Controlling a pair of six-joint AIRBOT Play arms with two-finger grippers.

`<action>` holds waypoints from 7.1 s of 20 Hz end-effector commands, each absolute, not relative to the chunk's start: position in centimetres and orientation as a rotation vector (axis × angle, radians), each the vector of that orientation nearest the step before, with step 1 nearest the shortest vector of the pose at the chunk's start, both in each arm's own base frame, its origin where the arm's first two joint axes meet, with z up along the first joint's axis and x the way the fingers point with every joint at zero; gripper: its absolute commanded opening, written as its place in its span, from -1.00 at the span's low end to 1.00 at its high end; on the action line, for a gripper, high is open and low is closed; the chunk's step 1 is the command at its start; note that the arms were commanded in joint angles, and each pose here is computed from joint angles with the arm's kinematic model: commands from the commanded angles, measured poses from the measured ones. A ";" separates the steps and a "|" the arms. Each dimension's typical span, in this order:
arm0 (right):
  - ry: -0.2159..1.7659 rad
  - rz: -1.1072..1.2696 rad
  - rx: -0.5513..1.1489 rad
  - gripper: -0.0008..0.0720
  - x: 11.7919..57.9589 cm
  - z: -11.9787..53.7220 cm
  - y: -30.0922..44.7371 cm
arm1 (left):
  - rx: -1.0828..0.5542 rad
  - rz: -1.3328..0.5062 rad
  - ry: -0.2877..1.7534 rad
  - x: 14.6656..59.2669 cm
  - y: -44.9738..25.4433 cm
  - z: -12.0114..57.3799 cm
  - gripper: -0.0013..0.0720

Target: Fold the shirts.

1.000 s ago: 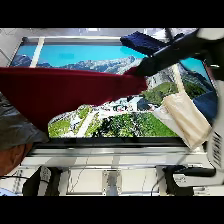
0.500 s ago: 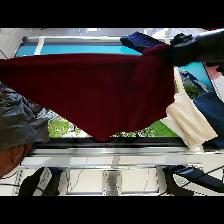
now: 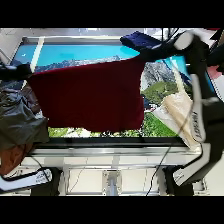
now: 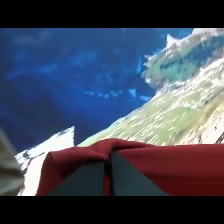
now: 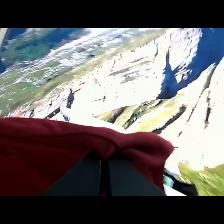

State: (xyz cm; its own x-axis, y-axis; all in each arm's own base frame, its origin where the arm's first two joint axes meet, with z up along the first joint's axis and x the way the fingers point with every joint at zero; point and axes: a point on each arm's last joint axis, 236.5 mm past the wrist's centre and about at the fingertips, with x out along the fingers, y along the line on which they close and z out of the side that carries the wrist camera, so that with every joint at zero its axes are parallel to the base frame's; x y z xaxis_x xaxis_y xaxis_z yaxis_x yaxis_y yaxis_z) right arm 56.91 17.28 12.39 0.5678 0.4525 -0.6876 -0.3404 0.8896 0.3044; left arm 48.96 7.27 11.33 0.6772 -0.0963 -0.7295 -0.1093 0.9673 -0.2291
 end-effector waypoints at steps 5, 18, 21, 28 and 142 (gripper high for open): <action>0.792 0.455 0.383 0.49 63.2 4.3 20.3 | -0.556 0.021 0.714 57.6 4.6 4.1 0.95; 1.241 0.287 0.226 0.37 42.9 9.6 -0.7 | -0.677 0.334 0.956 30.6 14.6 4.8 0.93; 1.255 0.410 0.340 0.37 40.2 5.8 3.7 | -1.039 0.277 0.935 27.3 7.8 0.0 0.93; 1.262 0.499 0.370 0.37 39.1 3.8 7.5 | -1.260 0.247 0.952 25.8 3.3 -5.5 0.93; 1.435 0.340 -0.090 0.09 43.5 4.7 6.8 | 0.006 0.078 1.324 43.1 6.5 1.0 0.90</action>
State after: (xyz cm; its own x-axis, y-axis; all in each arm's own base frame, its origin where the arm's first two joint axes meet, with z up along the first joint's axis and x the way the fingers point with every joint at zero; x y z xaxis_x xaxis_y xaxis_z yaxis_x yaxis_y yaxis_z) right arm 45.72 9.94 -0.79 0.0959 0.2599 -0.9608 -0.2536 0.9398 0.2290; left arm 43.91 5.26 -3.70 0.1667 0.0377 -0.9853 -0.0249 0.9991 0.0340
